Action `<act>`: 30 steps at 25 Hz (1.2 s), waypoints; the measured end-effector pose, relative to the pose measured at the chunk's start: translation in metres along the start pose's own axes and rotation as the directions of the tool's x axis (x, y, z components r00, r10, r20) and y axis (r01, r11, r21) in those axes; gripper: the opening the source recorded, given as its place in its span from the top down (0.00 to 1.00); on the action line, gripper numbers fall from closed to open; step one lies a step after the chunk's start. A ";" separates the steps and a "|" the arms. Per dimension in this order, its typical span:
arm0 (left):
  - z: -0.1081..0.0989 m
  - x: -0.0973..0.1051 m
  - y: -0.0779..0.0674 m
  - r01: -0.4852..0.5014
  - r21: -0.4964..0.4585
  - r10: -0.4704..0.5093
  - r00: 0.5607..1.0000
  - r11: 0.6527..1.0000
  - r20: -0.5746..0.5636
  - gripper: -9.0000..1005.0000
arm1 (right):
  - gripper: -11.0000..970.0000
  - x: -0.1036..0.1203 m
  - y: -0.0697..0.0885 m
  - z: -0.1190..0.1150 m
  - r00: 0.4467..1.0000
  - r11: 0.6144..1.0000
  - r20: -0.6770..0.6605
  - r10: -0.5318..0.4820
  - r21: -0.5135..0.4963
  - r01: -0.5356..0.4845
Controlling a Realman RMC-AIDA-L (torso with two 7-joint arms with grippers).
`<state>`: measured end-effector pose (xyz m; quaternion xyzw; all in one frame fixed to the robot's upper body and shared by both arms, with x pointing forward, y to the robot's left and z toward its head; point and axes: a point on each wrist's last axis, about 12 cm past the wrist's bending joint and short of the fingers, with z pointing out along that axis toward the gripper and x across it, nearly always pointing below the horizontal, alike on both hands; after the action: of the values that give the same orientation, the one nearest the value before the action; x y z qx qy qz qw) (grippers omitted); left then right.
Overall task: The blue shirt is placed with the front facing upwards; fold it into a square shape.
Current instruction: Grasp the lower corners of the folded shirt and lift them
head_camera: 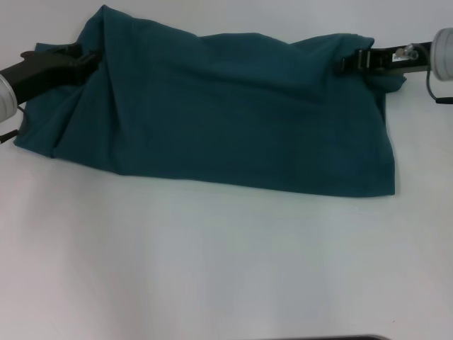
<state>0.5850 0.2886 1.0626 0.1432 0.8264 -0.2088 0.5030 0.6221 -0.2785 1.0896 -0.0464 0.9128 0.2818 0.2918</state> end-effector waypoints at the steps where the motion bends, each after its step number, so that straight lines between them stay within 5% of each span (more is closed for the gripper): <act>1: 0.000 0.000 0.000 -0.002 0.001 0.002 1.000 1.000 0.000 0.61 | 0.82 0.000 0.002 0.001 1.000 1.000 -0.004 0.001 -0.009 -0.001; 12: 0.000 0.001 0.001 -0.008 -0.004 0.008 1.000 1.000 -0.001 0.61 | 0.94 -0.004 0.014 0.001 1.000 0.996 0.018 0.020 -0.090 -0.019; 30: 0.003 0.002 -0.001 -0.002 -0.005 0.002 1.000 1.000 -0.002 0.61 | 0.94 0.012 -0.023 -0.009 0.984 0.996 0.158 0.084 0.027 -0.090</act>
<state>0.5860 0.2867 1.0603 0.1430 0.8273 -0.2064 0.5025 0.6136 -0.3011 1.0775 0.0207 0.8929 0.2816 0.3508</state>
